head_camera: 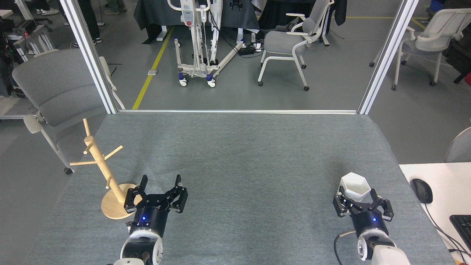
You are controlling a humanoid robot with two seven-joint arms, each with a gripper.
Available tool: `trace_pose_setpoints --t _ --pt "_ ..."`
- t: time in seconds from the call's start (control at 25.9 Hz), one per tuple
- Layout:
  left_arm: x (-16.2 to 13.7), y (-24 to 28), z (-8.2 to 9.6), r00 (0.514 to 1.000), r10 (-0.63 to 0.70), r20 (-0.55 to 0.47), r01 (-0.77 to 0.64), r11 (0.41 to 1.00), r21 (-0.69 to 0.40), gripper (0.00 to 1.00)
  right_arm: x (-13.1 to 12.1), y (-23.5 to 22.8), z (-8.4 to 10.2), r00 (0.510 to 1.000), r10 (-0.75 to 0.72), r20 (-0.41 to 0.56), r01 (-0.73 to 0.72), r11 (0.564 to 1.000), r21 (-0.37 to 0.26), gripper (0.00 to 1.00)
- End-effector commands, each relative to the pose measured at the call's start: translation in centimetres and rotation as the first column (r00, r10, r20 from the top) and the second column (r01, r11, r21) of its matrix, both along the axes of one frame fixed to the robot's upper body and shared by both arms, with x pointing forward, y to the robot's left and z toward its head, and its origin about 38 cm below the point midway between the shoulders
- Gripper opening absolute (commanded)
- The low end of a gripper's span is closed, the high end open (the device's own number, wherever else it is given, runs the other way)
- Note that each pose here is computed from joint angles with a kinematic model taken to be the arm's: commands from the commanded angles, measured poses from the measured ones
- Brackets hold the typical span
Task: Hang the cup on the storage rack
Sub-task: 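Close the right gripper on the white cup's rim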
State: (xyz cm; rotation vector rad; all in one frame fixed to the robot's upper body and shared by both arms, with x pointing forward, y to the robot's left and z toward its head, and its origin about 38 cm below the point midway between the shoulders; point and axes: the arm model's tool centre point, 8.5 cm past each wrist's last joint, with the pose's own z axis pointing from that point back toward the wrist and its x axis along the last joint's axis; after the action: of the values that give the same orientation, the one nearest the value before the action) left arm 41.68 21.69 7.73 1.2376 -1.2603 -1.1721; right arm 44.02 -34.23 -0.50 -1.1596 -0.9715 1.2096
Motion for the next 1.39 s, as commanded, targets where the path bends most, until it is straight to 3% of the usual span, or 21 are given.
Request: trace_pose_setpoints --t 0.0,0.31,0.77,0.81,0.97,1.04,1.16,1.24,1.35 --pt "0.0 0.0 -0.1 1.0 -0.002 -0.004 0.002 1.0 0.001 0.99 0.2 0.1 -0.3 1.0 -0.001 -0.011 0.001 1.0 0.005 1.0" --pt "0.2 -0.1 0.0 1.0 -0.002 -0.004 0.002 1.0 0.002 0.99 2.4 1.1 0.3 1.0 0.004 -0.028 -0.004 1.0 0.012 1.0" --pt "0.3 -0.5 -0.1 1.0 -0.018 -0.005 0.018 1.0 0.004 0.99 2.4 1.2 0.0 0.999 -0.008 -0.037 0.008 1.0 0.007 0.98" --pt "0.3 -0.5 -0.1 1.0 -0.018 -0.005 0.018 1.0 0.004 0.99 2.4 1.1 0.1 0.999 -0.009 -0.037 0.01 1.0 0.008 0.95" --pt "0.2 -0.6 -0.2 1.0 -0.019 -0.008 0.019 1.0 0.004 0.99 2.4 0.9 0.3 0.999 -0.012 -0.031 0.012 1.0 0.001 0.61" --pt "0.1 -0.6 -0.3 1.0 -0.02 -0.01 0.021 1.0 0.004 0.99 2.5 0.9 0.6 1.0 -0.011 -0.021 0.011 1.0 -0.007 0.49" --pt "0.1 -0.6 -0.3 1.0 -0.02 -0.01 0.021 1.0 0.004 0.99 2.7 0.8 1.2 1.0 -0.005 -0.003 0.005 1.0 -0.013 0.15" --pt "0.1 -0.6 -0.3 1.0 -0.02 -0.01 0.021 1.0 0.004 0.99 3.1 0.5 2.4 1.0 0.0 0.031 0.001 1.0 -0.019 0.07" --pt "0.1 -0.6 -0.3 1.0 -0.019 -0.01 0.019 1.0 0.004 0.99 3.8 -1.2 6.1 0.992 -0.003 0.125 0.009 0.999 -0.051 0.06"
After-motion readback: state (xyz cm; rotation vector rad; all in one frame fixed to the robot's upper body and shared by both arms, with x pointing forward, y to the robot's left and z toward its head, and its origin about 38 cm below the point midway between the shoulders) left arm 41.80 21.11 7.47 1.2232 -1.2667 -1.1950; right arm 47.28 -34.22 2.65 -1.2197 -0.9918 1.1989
